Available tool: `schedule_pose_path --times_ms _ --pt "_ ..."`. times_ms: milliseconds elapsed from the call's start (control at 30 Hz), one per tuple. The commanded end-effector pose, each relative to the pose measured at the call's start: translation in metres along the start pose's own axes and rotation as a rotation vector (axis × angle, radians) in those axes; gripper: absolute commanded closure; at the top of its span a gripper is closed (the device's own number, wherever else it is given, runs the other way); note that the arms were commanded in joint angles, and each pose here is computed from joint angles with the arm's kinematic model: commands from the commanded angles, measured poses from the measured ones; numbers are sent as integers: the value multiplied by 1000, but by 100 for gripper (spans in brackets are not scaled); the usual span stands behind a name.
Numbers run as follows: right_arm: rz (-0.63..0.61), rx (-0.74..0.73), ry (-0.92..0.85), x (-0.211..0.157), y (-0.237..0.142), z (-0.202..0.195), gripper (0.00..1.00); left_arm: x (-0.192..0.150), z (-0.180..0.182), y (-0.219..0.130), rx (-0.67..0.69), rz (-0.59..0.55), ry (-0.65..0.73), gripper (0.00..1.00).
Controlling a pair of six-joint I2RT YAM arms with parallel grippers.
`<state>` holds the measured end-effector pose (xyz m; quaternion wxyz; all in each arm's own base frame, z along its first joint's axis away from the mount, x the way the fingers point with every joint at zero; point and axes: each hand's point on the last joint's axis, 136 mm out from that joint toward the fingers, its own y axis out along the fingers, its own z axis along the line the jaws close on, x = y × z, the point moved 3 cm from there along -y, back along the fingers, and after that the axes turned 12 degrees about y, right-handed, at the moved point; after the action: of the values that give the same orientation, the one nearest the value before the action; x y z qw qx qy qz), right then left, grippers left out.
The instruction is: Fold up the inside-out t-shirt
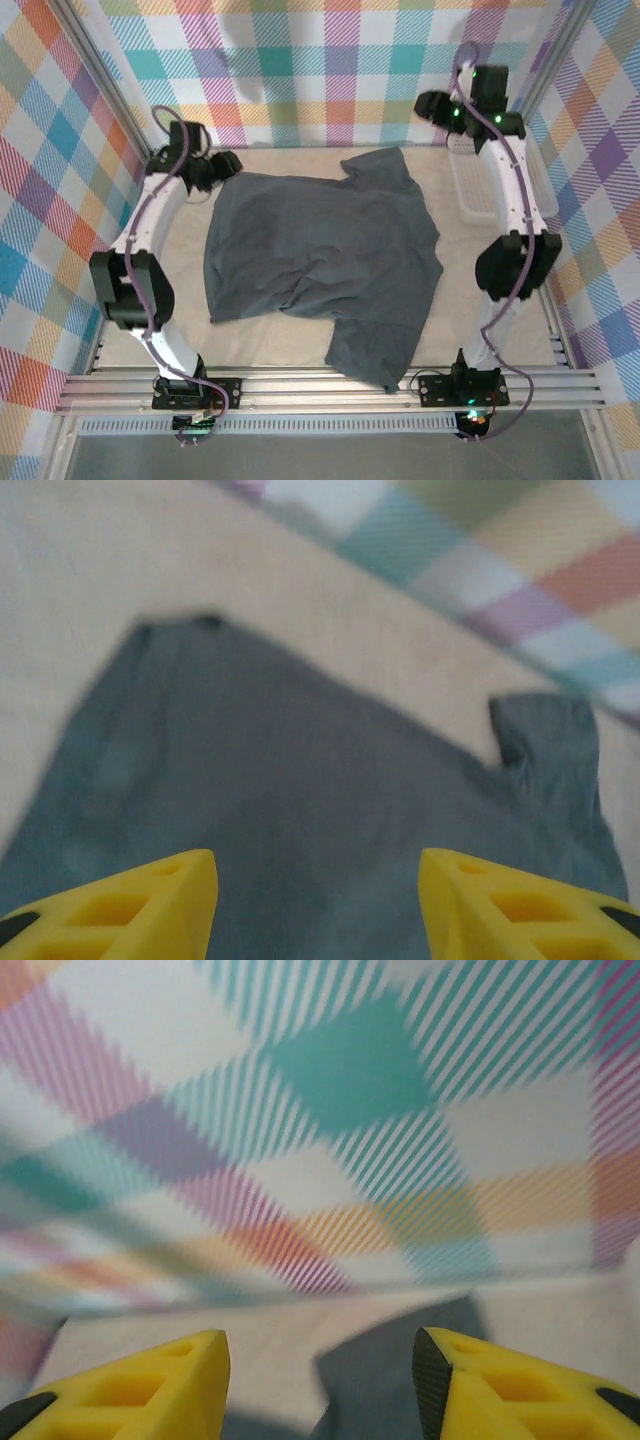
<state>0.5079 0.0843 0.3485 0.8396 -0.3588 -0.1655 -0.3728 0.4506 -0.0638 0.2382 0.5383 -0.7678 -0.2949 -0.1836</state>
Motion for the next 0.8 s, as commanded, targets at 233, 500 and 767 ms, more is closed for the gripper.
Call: schedule_pose_path --times_ms 233,500,767 --pt "347 -236 385 -210 23 -133 82 -146 -23 89 79 304 -6 100" --pt "391 -457 323 -230 82 -182 86 -125 15 141 235 293 -56 100" --pt "349 -554 298 -203 147 -199 85 -91 40 187 230 259 -128 100"
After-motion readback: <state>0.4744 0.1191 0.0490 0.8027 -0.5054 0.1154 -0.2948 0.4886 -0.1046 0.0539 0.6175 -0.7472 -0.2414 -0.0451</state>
